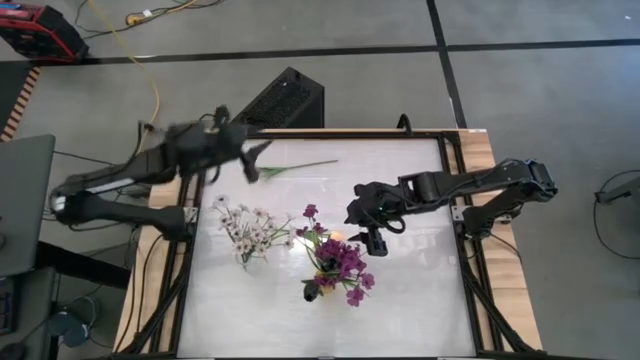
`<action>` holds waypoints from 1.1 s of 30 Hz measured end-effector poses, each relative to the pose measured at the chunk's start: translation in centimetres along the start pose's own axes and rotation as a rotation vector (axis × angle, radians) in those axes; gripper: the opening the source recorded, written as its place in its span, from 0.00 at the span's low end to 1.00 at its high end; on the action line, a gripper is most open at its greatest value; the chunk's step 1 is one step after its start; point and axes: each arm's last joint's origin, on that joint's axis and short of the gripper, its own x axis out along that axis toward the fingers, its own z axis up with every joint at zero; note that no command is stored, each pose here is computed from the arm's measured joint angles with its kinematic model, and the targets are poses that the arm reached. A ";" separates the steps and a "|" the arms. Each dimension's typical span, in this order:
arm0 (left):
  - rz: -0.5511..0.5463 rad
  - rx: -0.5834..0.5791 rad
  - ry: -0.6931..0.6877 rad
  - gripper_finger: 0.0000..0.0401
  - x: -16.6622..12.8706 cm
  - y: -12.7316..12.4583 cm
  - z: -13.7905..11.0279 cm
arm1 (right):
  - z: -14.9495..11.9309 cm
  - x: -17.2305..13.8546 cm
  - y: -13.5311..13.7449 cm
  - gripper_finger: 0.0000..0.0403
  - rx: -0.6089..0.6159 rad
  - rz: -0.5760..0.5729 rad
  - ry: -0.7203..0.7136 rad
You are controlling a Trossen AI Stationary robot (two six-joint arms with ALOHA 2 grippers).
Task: Sort flowers into vase by color
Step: Put the top light pink flower into the transparent vase
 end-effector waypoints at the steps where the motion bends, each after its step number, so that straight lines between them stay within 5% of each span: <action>1: -0.005 -0.020 0.041 0.42 1.2 0.7 -0.2 | -0.1 0.0 0.0 0.63 -0.001 0.001 0.007; 12: 0.048 -0.117 0.465 0.42 11.2 6.1 -7.7 | -0.9 0.1 1.9 0.63 -0.004 0.037 0.091; 25: -0.263 0.034 0.737 0.42 17.4 2.3 -15.5 | -1.2 0.1 3.4 0.63 -0.035 0.047 0.099; 33: -0.247 0.104 0.884 0.42 19.0 1.5 -19.1 | -1.2 0.1 3.8 0.63 -0.045 0.055 0.099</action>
